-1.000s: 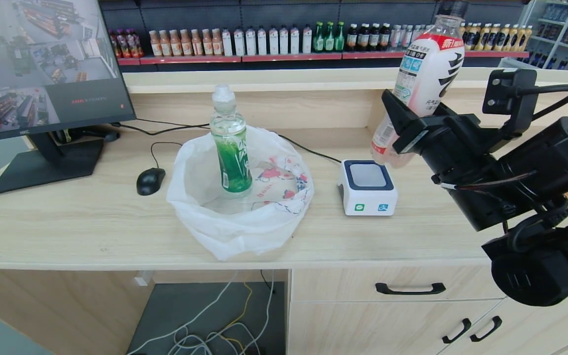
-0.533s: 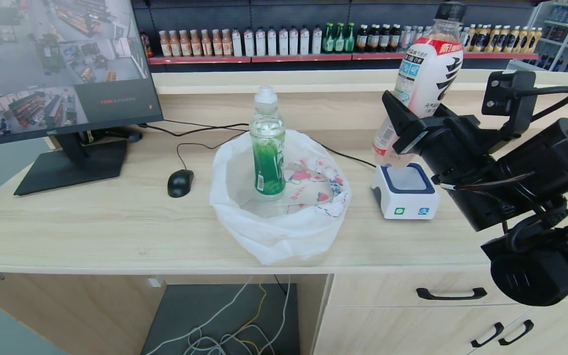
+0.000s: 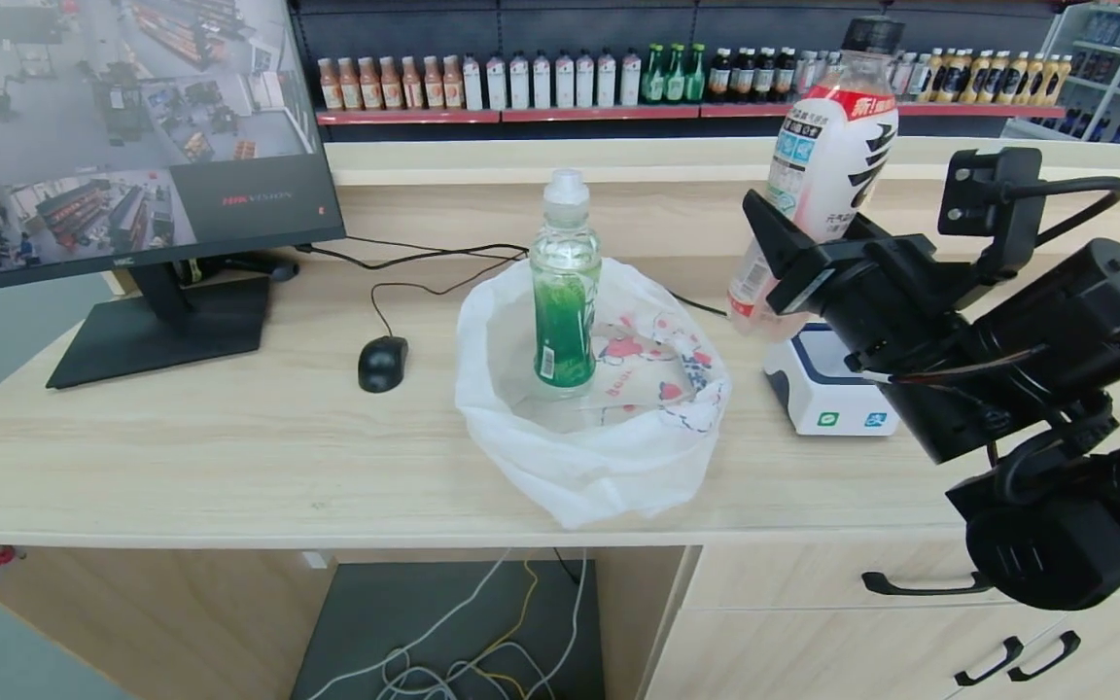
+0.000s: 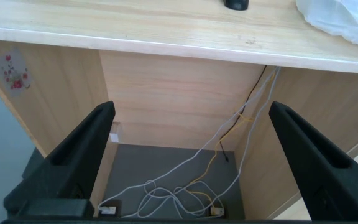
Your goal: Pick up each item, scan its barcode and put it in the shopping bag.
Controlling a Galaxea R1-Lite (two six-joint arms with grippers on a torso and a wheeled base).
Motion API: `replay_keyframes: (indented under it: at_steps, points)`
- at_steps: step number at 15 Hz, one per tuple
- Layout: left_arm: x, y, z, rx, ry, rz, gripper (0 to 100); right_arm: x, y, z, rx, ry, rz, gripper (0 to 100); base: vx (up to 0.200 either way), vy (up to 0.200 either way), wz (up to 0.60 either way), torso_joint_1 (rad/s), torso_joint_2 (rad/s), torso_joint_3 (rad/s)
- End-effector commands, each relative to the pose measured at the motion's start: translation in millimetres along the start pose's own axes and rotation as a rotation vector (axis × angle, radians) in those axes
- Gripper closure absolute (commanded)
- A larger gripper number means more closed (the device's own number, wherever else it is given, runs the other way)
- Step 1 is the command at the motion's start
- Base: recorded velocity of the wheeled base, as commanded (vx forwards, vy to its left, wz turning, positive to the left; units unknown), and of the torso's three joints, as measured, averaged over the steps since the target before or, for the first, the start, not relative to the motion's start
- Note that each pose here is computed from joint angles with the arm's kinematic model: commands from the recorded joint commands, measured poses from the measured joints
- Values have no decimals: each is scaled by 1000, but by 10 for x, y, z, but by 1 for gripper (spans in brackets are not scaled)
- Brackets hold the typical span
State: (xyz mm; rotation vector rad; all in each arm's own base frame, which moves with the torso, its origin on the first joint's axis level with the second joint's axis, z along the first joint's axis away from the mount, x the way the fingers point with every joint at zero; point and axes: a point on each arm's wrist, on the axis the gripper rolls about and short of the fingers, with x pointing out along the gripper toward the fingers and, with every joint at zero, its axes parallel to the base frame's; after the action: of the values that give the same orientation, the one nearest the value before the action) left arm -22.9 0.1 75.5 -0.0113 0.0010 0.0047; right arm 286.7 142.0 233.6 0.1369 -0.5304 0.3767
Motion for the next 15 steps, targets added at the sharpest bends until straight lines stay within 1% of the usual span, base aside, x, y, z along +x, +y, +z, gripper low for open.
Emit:
replay_keyframes:
  at_steps: [1,2,5,8,9,11,15]
  points:
    - [1,0,-2,-1,0,1,0,16,2,25,-8,-15,10,100,0,0,0,0,0,0]
    - [1,0,-2,-1,0,1,0,48,14,19,-19,-23,29,100,0,0,0,0,0,0]
    - [1,0,-2,-1,0,1,0,234,123,-147,-23,-33,60,100,0,0,0,0,0,0]
    - [-1,0,2,-1,-1,1,0,379,182,-311,-21,24,71,100,0,0,0,0,0,0]
    - [1,0,-2,-1,0,1,0,425,189,-404,-20,53,72,100,0,0,0,0,0,0]
    - [-1,0,2,-1,-1,1,0,504,202,-551,-12,67,72,100,0,0,0,0,0,0]
    - [-1,0,2,-1,-1,1,0,520,184,-762,-17,106,62,100,0,0,0,0,0,0]
